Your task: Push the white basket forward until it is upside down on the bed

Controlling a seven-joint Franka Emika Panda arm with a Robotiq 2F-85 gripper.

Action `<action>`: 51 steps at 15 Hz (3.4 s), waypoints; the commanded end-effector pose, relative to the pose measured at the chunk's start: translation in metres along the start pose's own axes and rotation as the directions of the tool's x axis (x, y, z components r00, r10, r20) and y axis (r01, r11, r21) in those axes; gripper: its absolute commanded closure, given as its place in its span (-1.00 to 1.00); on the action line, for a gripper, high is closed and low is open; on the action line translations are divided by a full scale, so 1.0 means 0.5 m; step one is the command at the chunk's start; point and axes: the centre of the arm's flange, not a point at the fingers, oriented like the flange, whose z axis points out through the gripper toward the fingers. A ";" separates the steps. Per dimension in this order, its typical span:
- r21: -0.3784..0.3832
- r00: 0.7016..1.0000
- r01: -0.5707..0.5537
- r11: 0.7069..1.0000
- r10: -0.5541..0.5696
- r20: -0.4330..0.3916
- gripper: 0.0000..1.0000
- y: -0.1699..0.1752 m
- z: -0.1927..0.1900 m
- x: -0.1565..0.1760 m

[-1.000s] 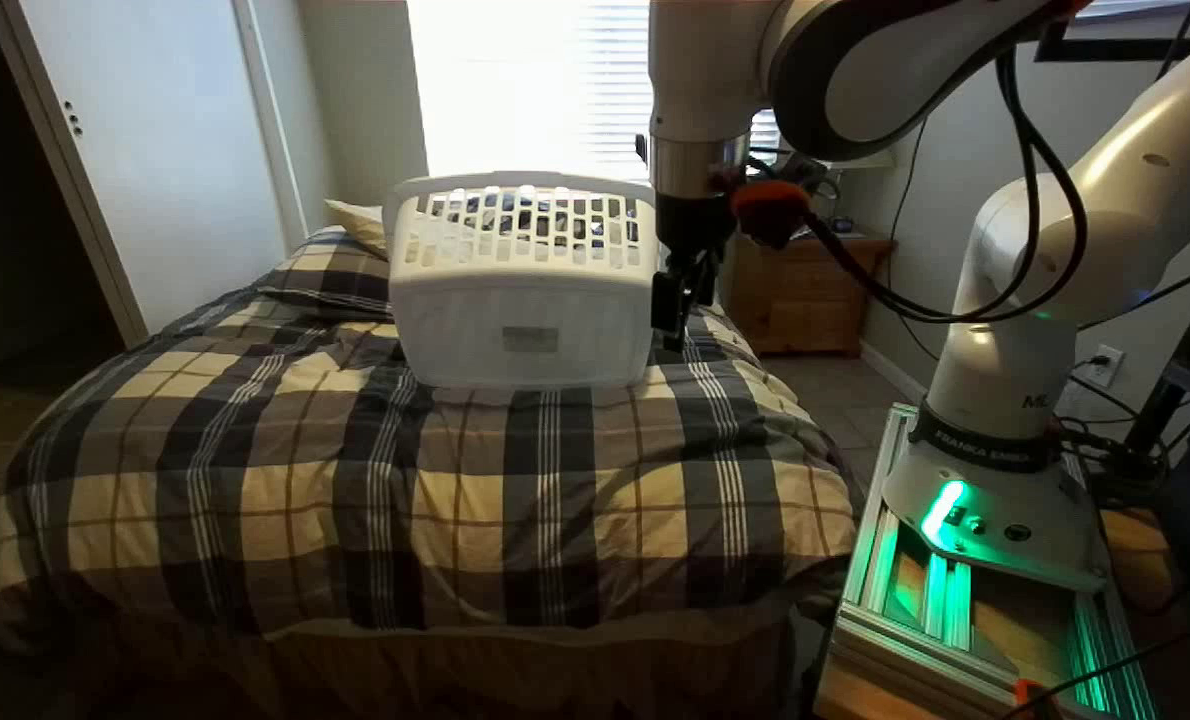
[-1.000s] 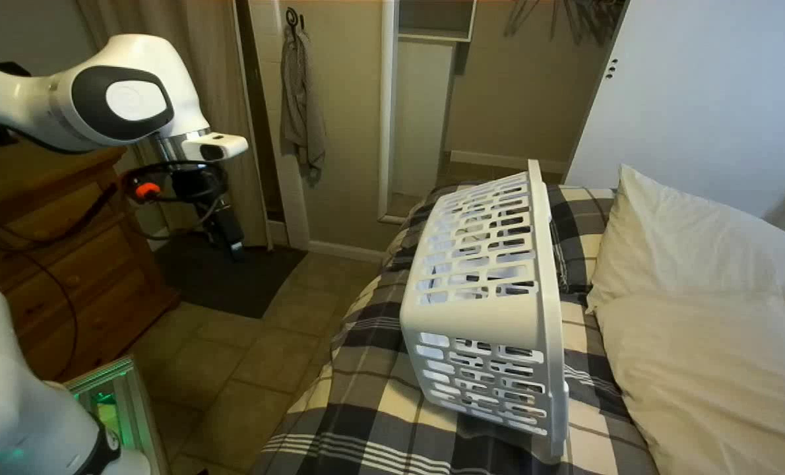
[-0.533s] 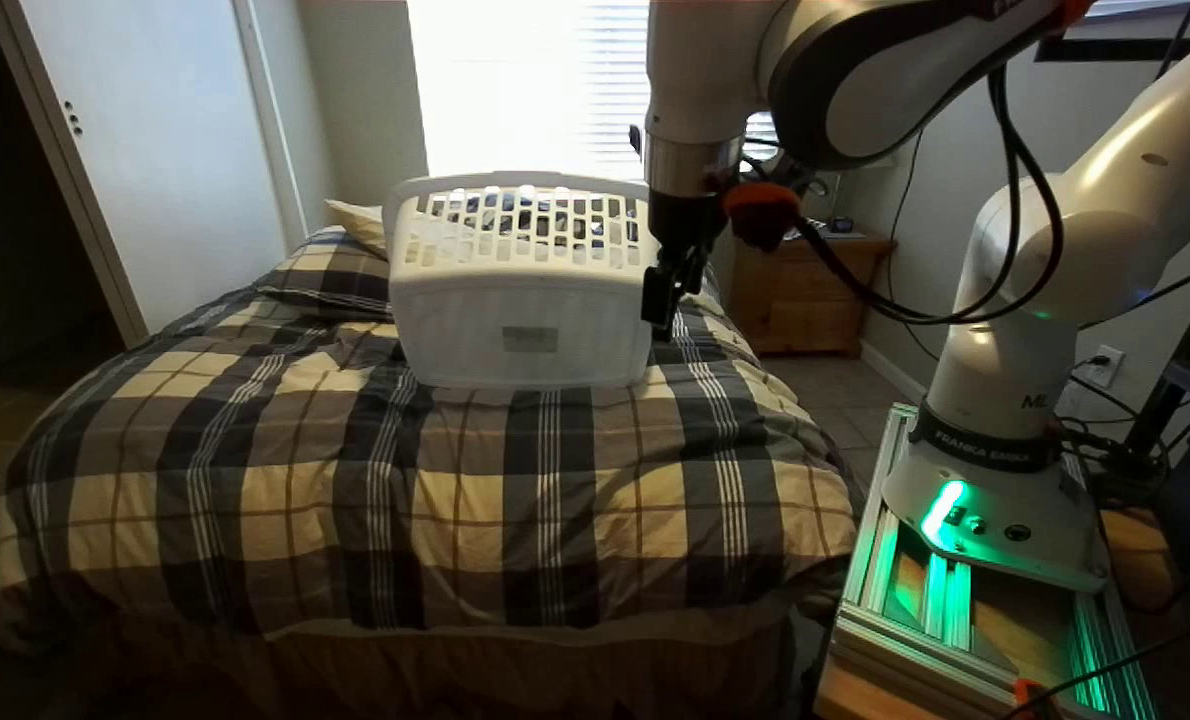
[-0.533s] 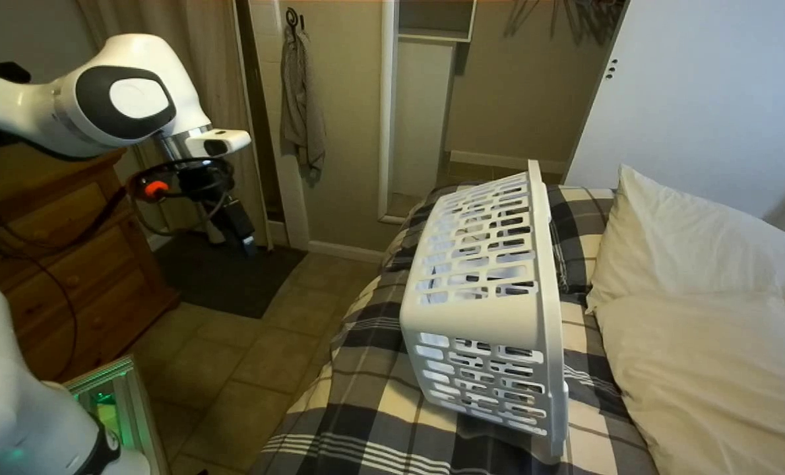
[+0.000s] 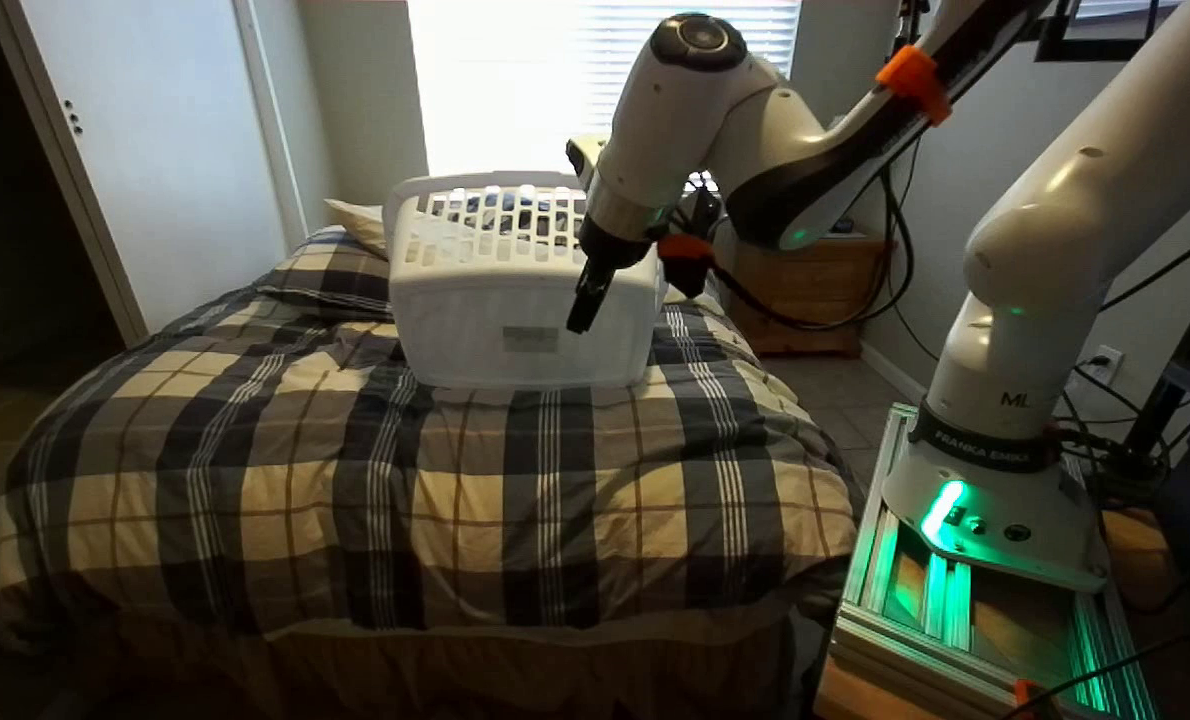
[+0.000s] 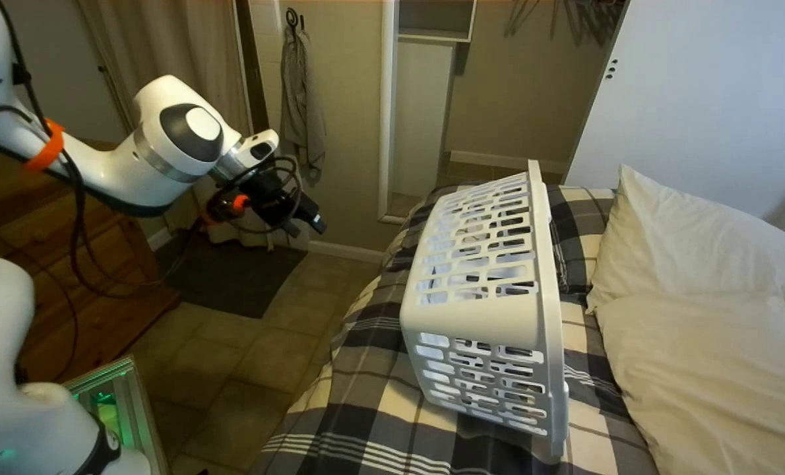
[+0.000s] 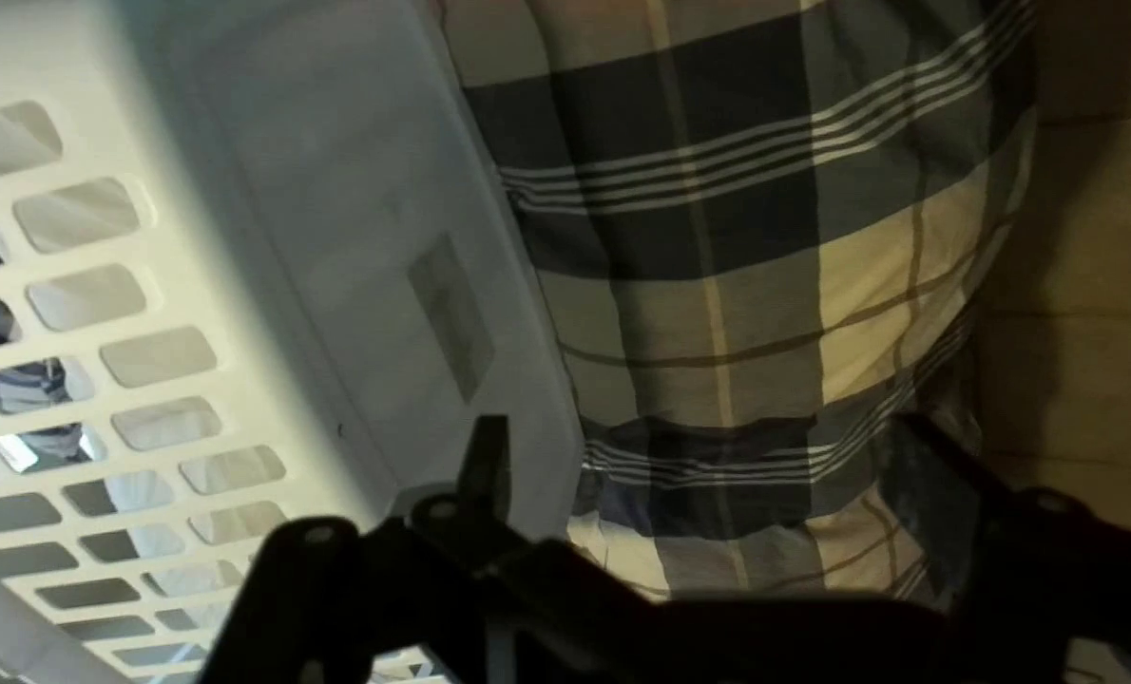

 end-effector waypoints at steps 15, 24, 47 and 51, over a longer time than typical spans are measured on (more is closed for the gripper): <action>-0.130 0.994 0.045 0.991 -0.031 0.108 0.68 0.067 0.329 0.137; -0.207 0.995 0.067 0.976 -0.050 0.085 0.81 0.080 0.277 0.105; -0.440 0.976 -0.034 0.898 -0.066 -0.210 1.00 0.277 0.510 0.128; -0.404 0.975 -0.094 0.910 0.002 -0.222 1.00 0.311 0.532 0.125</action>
